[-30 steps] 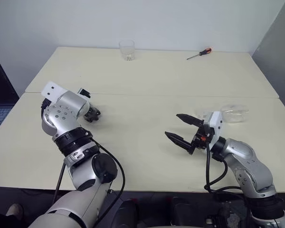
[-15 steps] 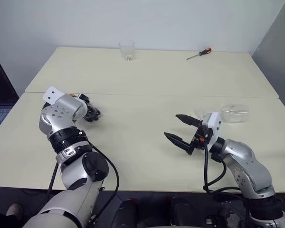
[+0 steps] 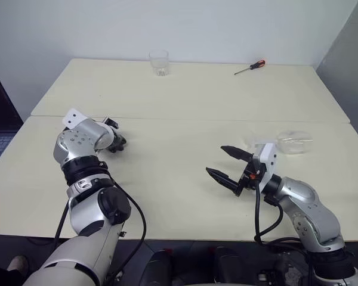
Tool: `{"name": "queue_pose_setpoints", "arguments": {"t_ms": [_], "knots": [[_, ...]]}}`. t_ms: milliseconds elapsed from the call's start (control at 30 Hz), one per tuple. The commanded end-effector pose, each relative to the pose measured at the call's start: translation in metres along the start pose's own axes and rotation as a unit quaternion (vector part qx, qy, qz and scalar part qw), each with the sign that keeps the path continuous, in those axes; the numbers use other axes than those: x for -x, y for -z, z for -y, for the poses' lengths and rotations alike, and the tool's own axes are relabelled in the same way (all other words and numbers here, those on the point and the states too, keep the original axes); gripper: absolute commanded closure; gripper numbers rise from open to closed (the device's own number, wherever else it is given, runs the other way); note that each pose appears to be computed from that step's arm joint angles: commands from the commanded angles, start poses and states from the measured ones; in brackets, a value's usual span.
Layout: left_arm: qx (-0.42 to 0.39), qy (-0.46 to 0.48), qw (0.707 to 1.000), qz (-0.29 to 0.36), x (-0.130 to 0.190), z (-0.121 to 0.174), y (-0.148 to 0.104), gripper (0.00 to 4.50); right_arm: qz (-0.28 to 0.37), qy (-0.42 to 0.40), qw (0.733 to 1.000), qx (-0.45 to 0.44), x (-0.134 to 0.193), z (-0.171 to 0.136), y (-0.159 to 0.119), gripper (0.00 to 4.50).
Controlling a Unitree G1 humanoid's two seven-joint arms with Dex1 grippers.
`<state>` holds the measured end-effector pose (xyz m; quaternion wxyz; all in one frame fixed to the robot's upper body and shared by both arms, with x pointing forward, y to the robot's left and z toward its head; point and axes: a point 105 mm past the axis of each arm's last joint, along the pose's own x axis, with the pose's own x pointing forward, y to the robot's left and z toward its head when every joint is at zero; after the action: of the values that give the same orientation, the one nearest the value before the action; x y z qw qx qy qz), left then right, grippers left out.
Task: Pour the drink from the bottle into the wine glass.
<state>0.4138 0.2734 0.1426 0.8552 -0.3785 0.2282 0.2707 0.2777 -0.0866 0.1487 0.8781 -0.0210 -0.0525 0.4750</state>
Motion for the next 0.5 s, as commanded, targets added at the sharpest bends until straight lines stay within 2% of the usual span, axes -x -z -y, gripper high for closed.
{"name": "queue_pose_setpoints", "arguments": {"t_ms": [33,100,200,333,500], "knots": [[0.001,0.017,0.999,0.036,0.01,0.011,-0.021,1.49,0.023,-0.008,1.0,0.019,-0.002,-0.005,-0.014,0.0],[0.002,0.018,0.999,0.038,0.01,0.011,-0.022,1.97,0.023,-0.008,0.999,0.02,-0.002,-0.005,-0.014,0.0],[0.002,0.017,0.999,0.039,0.01,0.011,-0.022,2.45,0.024,-0.009,0.999,0.021,-0.003,-0.004,-0.014,0.0],[-0.012,0.03,0.998,0.056,0.015,0.016,-0.028,2.58,0.025,-0.009,0.999,0.022,-0.004,-0.003,-0.015,0.0],[-0.082,0.074,0.988,0.107,0.032,0.034,-0.04,2.58,0.026,-0.007,0.999,0.023,-0.004,-0.001,-0.016,0.0]]}}
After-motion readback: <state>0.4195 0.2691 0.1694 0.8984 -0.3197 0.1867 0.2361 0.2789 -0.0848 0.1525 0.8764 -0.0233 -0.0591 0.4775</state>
